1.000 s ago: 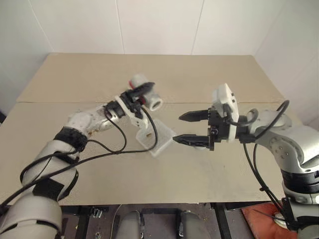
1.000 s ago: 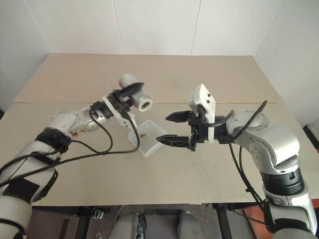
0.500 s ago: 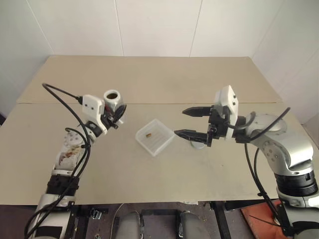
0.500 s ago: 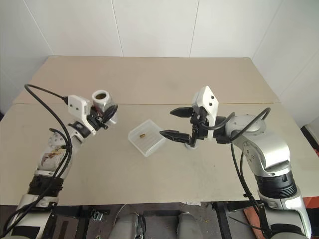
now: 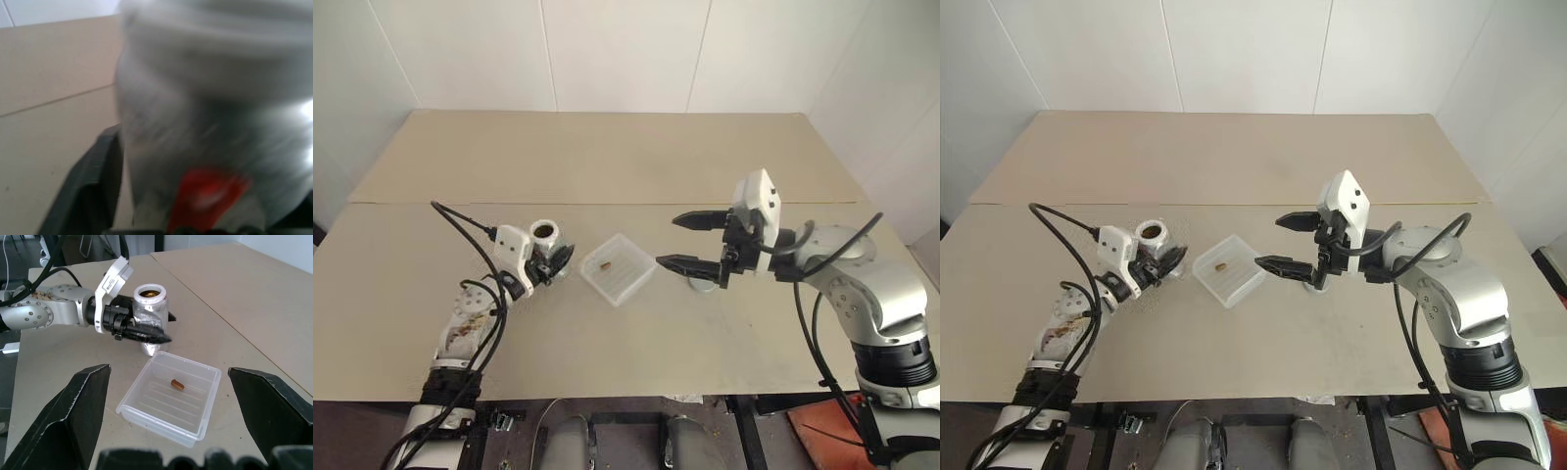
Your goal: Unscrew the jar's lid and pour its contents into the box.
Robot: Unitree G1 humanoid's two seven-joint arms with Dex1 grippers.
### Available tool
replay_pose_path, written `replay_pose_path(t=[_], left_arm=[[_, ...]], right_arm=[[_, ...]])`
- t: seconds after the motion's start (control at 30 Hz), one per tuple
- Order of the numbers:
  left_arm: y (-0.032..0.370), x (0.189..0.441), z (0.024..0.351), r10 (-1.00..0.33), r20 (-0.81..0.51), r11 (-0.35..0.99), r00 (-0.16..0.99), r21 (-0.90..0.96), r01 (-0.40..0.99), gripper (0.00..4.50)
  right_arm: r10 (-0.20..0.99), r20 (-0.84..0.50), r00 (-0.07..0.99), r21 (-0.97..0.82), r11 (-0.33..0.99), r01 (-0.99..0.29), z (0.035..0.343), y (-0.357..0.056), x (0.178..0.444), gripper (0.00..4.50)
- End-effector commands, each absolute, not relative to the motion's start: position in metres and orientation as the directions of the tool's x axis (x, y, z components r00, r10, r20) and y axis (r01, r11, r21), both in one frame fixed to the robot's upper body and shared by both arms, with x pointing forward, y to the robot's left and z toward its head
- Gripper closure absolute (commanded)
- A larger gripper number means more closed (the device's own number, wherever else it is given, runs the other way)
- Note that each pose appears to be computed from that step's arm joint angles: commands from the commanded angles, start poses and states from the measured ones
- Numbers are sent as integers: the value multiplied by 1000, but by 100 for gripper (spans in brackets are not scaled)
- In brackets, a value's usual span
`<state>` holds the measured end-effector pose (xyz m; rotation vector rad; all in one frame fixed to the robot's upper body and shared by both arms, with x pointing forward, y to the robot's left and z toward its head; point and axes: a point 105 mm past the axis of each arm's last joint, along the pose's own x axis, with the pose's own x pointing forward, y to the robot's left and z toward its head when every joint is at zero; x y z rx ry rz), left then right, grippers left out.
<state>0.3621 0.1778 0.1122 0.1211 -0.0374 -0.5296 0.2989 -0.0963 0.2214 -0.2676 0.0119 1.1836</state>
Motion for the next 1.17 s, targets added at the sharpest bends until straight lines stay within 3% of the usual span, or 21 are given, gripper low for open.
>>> replay_pose_path(t=[0.03, 0.2, 0.43, 0.73, 0.93, 1.17], left_arm=[[185, 357, 124, -497, 46, 861, 867, 154, 485, 12], [199, 338, 128, -498, 22, 855, 867, 181, 486, 5], [216, 278, 154, -639, -57, 746, 767, 199, 636, 5], [247, 211, 227, -839, -227, 423, 494, 297, 856, 5], [252, 216, 233, -835, -224, 425, 503, 321, 847, 5], [243, 224, 222, -842, -181, 441, 508, 311, 842, 5]], right_arm=[[917, -124, 378, -265, 337, -904, 233, -96, 293, 0], [916, -133, 380, -267, 336, -903, 230, -98, 290, 0], [905, -157, 395, -258, 348, -901, 224, -108, 286, 0], [842, -244, 481, -299, 406, -863, 218, -155, 293, 0], [813, -273, 515, -331, 423, -844, 221, -181, 292, 0], [810, -272, 520, -342, 424, -839, 230, -183, 287, 0]])
